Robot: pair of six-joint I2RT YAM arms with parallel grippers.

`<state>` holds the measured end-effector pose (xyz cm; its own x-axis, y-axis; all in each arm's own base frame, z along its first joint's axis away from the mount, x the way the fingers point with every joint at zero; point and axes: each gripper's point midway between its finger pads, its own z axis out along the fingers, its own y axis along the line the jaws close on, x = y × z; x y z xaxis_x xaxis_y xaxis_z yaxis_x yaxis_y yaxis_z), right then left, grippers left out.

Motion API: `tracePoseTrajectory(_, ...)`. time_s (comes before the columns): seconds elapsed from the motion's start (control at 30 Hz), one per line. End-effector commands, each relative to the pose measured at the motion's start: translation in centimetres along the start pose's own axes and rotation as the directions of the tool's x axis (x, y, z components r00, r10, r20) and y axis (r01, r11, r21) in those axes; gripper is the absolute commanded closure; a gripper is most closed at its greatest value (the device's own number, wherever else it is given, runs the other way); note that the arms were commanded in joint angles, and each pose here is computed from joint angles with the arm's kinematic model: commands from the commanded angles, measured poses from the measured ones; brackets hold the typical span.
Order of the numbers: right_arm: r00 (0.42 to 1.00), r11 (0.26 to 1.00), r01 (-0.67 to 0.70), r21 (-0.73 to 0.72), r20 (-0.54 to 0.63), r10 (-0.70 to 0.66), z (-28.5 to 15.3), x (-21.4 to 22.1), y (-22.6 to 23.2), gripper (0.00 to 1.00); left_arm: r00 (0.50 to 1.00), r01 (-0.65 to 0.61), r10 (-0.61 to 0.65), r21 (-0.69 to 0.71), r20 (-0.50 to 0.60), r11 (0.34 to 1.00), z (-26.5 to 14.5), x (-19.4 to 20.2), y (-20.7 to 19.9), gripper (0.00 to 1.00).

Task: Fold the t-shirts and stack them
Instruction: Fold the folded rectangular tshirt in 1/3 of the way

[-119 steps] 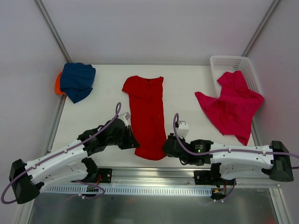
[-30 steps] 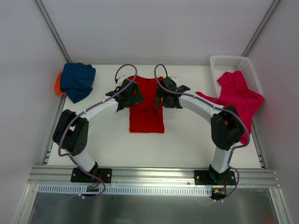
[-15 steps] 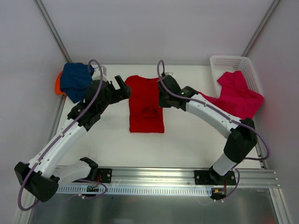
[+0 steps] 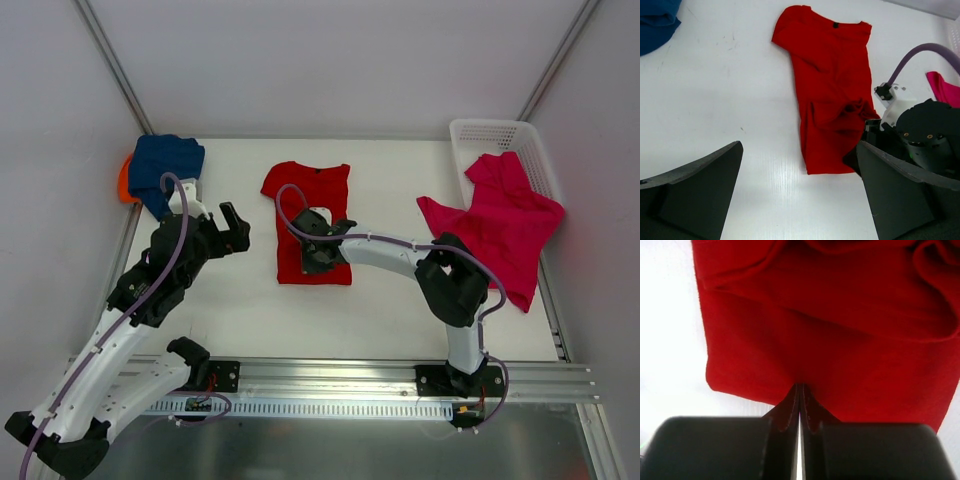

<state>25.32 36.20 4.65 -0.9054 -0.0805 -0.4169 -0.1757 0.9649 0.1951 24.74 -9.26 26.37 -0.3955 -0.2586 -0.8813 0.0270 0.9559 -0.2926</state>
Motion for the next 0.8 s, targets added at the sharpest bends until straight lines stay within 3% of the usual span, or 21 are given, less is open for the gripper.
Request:
tracePoseTrajectory(0.0,0.998,0.999,-0.043,-0.011,0.050,0.044,-0.4,-1.2,0.3,1.00,0.999,-0.050,0.049,-0.055,-0.021,0.997,0.0,1.0,1.5,0.01)
tracePoseTrajectory(0.37,0.993,1.000,-0.018,0.004,0.115,0.018,-1.6,-3.9,-0.1,0.99,1.000,-0.026,0.026,-0.049,-0.008,0.998,-0.4,1.2,1.6,0.01)
tracePoseTrajectory(0.77,0.996,0.999,-0.030,0.015,0.088,0.028,1.1,-7.2,-1.8,0.99,0.999,-0.030,0.029,-0.065,-0.021,0.997,-0.2,1.7,2.0,0.01)
